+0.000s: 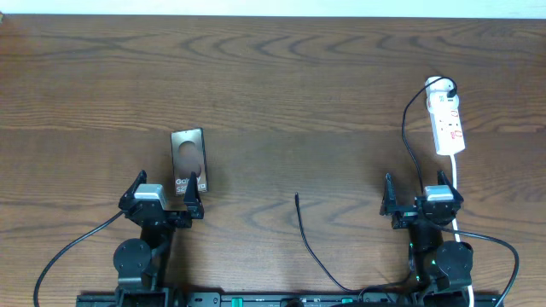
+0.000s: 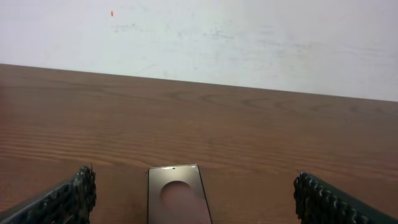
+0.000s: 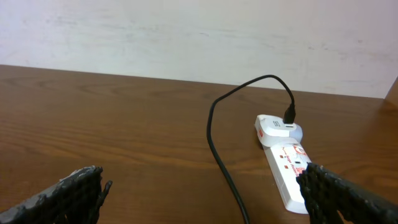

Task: Plug charger to phone and switch on socket
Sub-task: 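Move the left gripper forward over the silver phone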

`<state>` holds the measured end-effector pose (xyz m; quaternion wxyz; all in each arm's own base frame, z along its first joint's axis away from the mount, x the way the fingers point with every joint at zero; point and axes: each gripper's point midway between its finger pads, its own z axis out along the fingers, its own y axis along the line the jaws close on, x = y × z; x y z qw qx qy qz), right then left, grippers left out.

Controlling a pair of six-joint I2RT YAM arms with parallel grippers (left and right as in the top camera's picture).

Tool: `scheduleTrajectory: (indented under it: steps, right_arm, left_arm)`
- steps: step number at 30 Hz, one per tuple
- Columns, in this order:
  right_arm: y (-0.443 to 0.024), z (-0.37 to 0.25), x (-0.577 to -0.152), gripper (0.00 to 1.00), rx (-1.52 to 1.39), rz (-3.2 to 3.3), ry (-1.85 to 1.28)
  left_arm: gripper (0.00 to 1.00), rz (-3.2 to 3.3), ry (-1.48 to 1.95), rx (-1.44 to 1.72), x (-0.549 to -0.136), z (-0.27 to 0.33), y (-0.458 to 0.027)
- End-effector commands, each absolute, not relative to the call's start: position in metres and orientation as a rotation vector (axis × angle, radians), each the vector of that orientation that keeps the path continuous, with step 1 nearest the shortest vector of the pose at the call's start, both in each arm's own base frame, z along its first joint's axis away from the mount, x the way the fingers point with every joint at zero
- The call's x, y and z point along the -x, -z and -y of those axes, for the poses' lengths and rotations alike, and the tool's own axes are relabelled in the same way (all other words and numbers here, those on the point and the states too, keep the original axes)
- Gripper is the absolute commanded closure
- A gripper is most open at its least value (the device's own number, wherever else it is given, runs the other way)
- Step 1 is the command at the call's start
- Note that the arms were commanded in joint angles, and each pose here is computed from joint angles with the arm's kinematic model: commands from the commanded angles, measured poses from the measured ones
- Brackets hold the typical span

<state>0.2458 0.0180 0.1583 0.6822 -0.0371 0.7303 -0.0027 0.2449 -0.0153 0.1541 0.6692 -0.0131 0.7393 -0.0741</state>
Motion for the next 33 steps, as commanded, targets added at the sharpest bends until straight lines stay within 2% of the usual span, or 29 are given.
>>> scheduleTrajectory:
  steps: [1,9,33]
  right_arm:
    - [-0.158,-0.015,-0.246,0.01,0.081,-1.639,0.028]
    - [-0.158,-0.015,-0.246,0.01,0.081,-1.639,0.027]
    - [-0.158,-0.015,-0.246,0.01,0.081,-1.639,0.027]
  left_arm:
    - [0.01,-1.813,0.196,0.049,-0.27,0.017,-0.183]
    - [0.01,-1.71,0.245,0.099,-0.275,0.017,-0.208]
    - [0.01,-1.855,0.199,0.059,-0.266,0.017,-0.194]
